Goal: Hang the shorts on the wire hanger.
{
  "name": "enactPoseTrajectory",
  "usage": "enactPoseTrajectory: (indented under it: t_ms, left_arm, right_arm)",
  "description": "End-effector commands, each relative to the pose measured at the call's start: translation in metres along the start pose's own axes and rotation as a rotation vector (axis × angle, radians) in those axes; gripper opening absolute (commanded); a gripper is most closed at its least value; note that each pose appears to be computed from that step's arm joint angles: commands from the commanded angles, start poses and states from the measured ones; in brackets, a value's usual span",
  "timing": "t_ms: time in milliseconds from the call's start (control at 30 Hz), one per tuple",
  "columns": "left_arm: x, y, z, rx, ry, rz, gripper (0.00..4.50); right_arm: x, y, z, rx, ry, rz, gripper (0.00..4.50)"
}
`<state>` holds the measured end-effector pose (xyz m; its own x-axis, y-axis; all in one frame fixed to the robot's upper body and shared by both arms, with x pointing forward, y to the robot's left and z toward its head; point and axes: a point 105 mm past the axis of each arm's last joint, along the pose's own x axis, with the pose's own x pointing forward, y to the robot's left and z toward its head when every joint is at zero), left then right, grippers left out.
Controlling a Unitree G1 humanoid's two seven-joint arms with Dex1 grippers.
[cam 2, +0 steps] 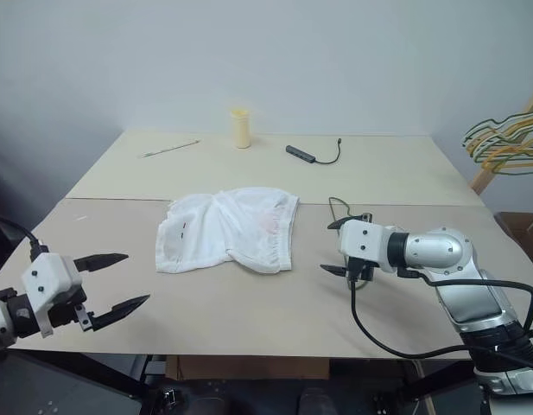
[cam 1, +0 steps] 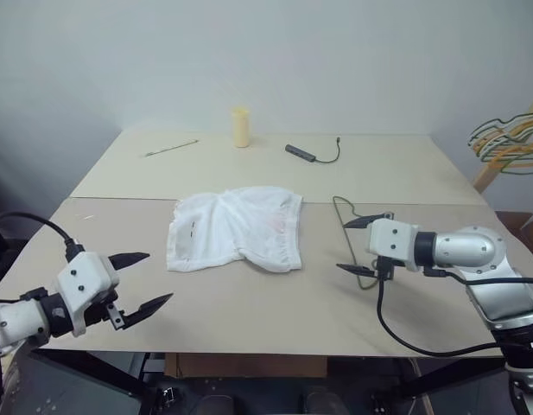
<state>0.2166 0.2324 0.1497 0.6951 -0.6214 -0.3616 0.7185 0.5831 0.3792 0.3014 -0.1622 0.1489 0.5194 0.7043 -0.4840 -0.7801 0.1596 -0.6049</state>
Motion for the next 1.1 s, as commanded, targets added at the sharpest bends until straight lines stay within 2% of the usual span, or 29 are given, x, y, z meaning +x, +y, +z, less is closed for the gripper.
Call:
enactPoseTrajectory:
  t_ms: [33,167,300,500,700,833,933,1100]
  left_arm:
    - [-0.001,0.001,0.006,0.011,-0.018,-0.017,4.5]
    - [0.001,0.009,0.013,0.003,-0.049,0.046,4.5]
    - [0.002,0.009,0.007,0.027,-0.016,0.039,4.5]
    - [0.002,0.005,-0.024,0.089,0.16,0.017,4.5]
    - [0.001,-0.005,-0.04,0.089,0.224,-0.043,4.5]
    - [0.0,0.001,-0.051,0.124,0.284,-0.061,4.5]
    - [0.003,0.005,-0.047,0.122,0.262,-0.06,4.5]
    - [0.008,0.009,-0.041,0.128,0.236,-0.061,4.5]
  right_arm:
    - [-0.009,-0.009,0.012,-0.041,-0.034,-0.036,4.48]
    - [-0.008,-0.008,0.012,-0.042,-0.035,-0.031,4.48]
    - [-0.007,-0.008,0.013,-0.043,-0.04,-0.028,4.48]
    - [0.004,-0.005,0.014,-0.061,-0.032,-0.021,4.48]
    - [0.018,0.001,0.019,-0.136,-0.017,0.001,4.48]
    - [0.038,0.012,0.027,-0.181,-0.03,0.032,4.48]
    - [0.064,0.021,0.028,-0.252,-0.002,0.055,4.48]
    - [0.1,0.022,0.029,-0.251,0.014,0.05,4.48]
